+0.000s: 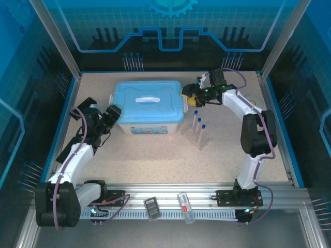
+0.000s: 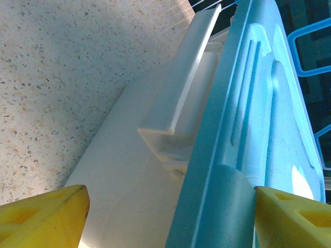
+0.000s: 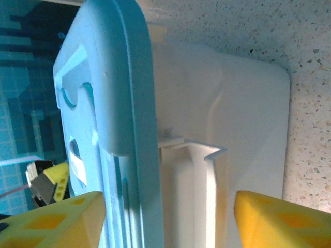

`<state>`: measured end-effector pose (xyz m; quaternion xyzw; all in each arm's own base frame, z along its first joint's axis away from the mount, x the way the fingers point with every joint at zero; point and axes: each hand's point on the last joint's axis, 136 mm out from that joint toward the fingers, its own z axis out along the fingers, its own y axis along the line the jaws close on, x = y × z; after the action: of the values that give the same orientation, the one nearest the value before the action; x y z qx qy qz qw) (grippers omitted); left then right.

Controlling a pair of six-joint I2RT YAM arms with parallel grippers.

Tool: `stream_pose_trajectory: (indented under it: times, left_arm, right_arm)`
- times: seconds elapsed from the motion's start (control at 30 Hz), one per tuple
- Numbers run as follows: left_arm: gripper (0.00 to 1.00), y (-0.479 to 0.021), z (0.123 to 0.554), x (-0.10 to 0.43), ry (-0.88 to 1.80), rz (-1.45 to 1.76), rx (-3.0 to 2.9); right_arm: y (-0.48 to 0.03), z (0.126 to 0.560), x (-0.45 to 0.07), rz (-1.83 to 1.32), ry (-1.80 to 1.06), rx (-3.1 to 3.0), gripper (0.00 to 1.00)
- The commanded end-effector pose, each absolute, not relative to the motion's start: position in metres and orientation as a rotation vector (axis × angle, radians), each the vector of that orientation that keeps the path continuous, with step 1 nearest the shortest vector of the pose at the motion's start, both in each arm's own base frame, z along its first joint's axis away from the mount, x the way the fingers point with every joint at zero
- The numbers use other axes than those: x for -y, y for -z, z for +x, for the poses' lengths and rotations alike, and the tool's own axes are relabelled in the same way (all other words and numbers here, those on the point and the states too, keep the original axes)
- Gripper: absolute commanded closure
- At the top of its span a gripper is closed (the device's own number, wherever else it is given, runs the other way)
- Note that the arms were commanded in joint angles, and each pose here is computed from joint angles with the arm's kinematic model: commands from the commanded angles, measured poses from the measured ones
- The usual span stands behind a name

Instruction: Organize the chemistry lab equipment

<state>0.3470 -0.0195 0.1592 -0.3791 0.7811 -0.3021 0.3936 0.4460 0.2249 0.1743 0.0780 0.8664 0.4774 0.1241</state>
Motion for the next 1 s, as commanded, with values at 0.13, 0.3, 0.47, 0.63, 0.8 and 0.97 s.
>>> stream_pose_trajectory:
  times: [0.13, 0.3, 0.47, 0.63, 0.8, 0.97]
  left_arm:
    - [0.15, -0.128, 0.33, 0.024, 0.736, -1.009, -2.105]
    - [0.1, -0.133, 0.334, 0.014, 0.754, -1.034, -2.075]
    - [0.08, -0.142, 0.341, -0.001, 0.767, -1.043, -2.027]
    - [0.08, -0.151, 0.353, -0.015, 0.792, -1.046, -1.96]
    - [0.08, -0.161, 0.369, -0.015, 0.855, -1.021, -1.921]
    - [0.07, -0.17, 0.382, -0.015, 0.894, -1.0, -1.877]
  right_arm:
    - [-0.175, 0.437, -0.24, 0.164, -1.529, -2.501, 0.28]
    - [-0.17, 0.436, -0.247, 0.169, -1.633, -2.493, 0.29]
    - [-0.174, 0.438, -0.249, 0.181, -1.707, -2.451, 0.35]
    - [-0.177, 0.44, -0.247, 0.173, -1.661, -2.458, 0.44]
    - [-0.186, 0.44, -0.244, 0.156, -1.61, -2.461, 0.47]
    - [-0.191, 0.442, -0.244, 0.154, -1.591, -2.457, 0.49]
